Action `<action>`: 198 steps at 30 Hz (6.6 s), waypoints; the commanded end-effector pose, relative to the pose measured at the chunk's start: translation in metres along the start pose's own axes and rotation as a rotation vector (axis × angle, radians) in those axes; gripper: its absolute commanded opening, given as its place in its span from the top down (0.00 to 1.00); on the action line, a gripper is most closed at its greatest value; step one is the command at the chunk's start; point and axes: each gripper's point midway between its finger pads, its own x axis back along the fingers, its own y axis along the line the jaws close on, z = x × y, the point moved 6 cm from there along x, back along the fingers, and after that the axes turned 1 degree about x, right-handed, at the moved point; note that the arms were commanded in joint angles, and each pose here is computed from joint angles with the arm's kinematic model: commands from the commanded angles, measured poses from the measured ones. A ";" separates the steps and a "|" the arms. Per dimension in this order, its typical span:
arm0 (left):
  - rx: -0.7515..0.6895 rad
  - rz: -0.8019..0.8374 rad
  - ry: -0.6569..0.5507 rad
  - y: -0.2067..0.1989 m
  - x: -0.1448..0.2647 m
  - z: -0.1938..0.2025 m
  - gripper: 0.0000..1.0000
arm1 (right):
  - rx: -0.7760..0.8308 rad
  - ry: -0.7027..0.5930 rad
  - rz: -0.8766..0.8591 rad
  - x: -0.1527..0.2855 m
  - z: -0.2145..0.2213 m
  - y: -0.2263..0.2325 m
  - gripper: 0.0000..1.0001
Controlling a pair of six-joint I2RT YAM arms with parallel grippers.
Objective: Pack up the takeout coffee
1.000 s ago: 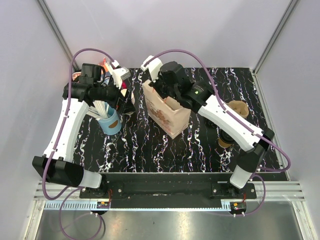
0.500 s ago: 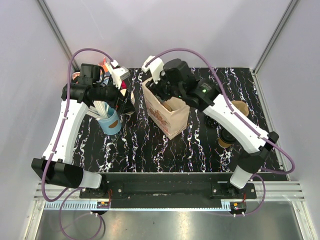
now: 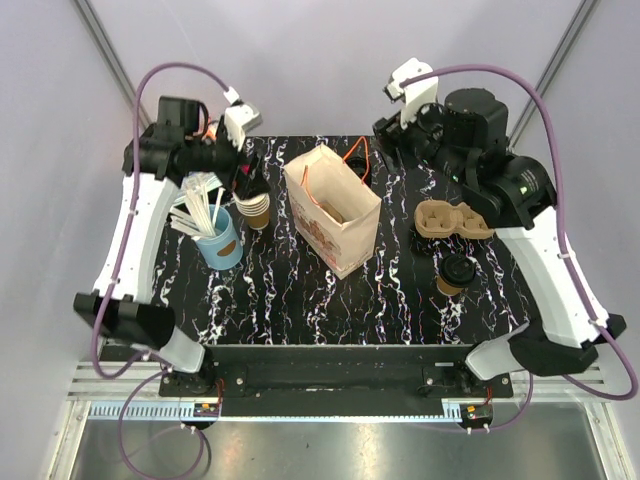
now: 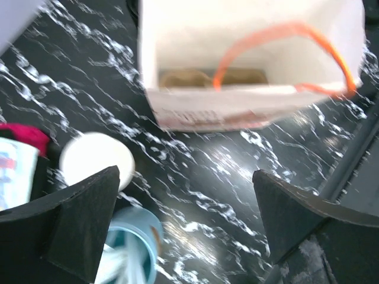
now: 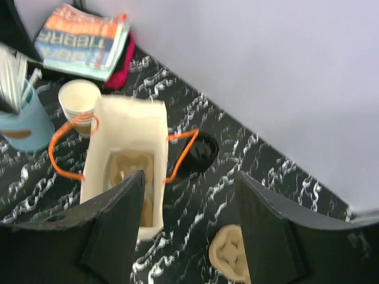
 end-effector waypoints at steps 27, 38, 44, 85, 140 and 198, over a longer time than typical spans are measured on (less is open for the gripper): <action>-0.059 0.168 -0.109 0.048 -0.110 -0.057 0.01 | -0.077 0.358 -0.134 -0.076 0.152 0.036 0.52; -0.020 0.197 -0.022 0.038 -0.124 -0.030 0.01 | -0.035 0.357 -0.074 -0.102 0.151 0.028 0.67; 0.007 0.248 0.013 0.025 -0.117 -0.019 0.01 | 0.010 0.329 0.000 -0.113 0.141 0.015 0.67; -0.041 0.015 -0.032 -0.027 -0.047 -0.061 0.01 | 0.004 0.224 -0.053 -0.162 0.078 0.003 0.52; -0.051 0.047 -0.016 -0.034 -0.045 -0.034 0.01 | -0.194 0.791 0.140 0.065 0.371 -0.072 0.63; 0.002 0.084 0.013 -0.032 -0.059 -0.028 0.01 | -0.152 0.783 -0.019 0.046 0.375 -0.079 0.74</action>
